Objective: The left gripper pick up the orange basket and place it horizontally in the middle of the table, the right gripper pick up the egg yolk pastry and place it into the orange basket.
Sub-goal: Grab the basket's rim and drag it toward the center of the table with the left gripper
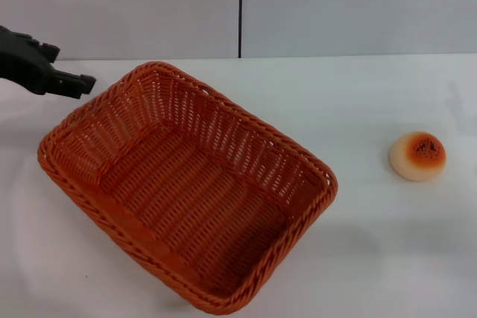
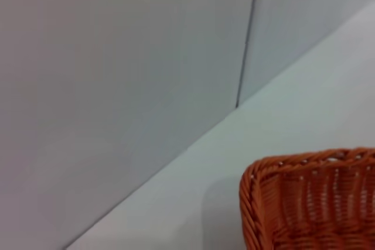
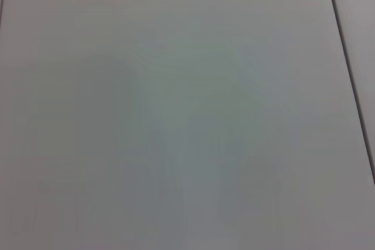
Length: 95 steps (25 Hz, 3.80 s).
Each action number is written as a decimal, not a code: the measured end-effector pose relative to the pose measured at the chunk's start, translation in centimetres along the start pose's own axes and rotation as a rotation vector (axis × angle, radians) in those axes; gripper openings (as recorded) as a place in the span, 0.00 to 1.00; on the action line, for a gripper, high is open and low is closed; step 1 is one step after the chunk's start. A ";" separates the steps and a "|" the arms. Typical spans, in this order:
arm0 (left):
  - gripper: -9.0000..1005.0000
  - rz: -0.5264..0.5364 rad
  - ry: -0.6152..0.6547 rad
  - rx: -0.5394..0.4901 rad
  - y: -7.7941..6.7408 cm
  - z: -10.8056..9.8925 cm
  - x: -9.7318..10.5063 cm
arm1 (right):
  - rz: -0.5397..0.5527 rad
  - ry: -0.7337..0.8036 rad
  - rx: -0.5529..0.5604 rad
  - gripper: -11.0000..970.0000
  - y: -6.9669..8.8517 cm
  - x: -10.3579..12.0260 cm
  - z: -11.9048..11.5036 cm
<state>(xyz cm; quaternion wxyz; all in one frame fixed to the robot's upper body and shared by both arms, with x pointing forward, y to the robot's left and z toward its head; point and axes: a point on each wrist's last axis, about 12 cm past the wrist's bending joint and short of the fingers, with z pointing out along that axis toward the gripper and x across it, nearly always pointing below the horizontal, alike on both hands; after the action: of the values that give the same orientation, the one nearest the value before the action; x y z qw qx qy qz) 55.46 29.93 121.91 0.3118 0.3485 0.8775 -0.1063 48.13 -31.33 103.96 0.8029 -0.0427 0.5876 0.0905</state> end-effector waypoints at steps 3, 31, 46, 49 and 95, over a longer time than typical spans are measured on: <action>0.78 0.037 0.060 -0.006 -0.5 0.5 -1.3 | -0.001 -0.002 -0.003 0.63 0.0 0.0 0.2; 0.78 0.117 0.294 0.035 -2.3 8.6 -1.9 | 0.000 -0.003 -0.003 0.61 0.1 0.0 0.6; 0.70 0.146 0.333 0.069 -3.0 9.6 -3.2 | 0.000 0.011 0.002 0.60 0.1 0.2 0.6; 0.60 0.151 0.335 0.075 -3.1 9.5 -3.4 | -0.004 0.011 0.001 0.60 0.1 0.2 0.6; 0.15 -0.747 0.306 0.212 -0.7 6.9 1.3 | -0.046 -0.025 -0.032 0.57 -0.3 -0.5 2.4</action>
<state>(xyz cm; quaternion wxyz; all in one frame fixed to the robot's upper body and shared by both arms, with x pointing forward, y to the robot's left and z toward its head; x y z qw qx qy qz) 57.51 27.35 115.70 0.0802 0.0481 0.9641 -0.2486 50.29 -31.27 105.15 0.8112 -0.0678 0.5749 0.0820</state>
